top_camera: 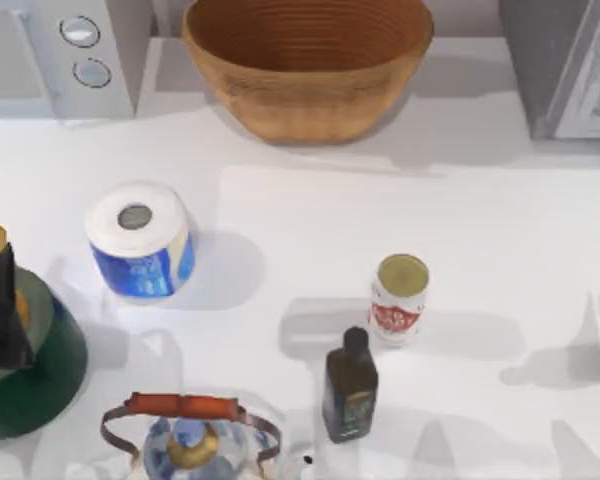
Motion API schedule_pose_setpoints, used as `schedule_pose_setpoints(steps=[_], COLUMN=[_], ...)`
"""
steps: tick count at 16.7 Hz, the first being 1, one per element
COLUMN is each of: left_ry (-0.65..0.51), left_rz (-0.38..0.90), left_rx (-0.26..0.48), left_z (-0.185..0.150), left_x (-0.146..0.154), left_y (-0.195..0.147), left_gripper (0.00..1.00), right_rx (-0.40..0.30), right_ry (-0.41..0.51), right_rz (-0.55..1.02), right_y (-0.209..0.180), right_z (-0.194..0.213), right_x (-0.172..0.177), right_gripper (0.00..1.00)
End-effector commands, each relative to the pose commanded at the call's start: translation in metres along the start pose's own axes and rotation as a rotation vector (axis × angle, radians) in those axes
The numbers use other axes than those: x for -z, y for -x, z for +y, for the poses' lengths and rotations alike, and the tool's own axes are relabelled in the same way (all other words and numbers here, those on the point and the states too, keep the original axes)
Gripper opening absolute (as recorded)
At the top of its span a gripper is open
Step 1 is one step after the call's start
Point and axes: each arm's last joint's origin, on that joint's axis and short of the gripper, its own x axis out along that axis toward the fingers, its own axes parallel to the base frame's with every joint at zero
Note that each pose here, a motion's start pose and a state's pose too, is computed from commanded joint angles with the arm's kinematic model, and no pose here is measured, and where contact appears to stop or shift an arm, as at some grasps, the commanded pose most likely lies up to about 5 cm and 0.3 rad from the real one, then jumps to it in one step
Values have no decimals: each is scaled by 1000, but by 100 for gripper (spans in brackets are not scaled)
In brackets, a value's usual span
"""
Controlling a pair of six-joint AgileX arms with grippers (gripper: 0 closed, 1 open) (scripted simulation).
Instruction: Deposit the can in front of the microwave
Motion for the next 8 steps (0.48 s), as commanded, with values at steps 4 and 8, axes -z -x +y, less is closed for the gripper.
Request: schedule_pose_setpoints(steps=[4,8], left_ry=[-30,-102], left_rz=[231,514], left_rx=[128,267], left_z=[-18,-58], left_x=[-66,-132], left_y=[-17,-70], left_gripper=[100,100], right_rx=[0,0], right_ry=[0,0], right_rz=[0,0], right_y=[0,0], right_z=[0,0], right_x=[0,0], right_gripper=[100,100])
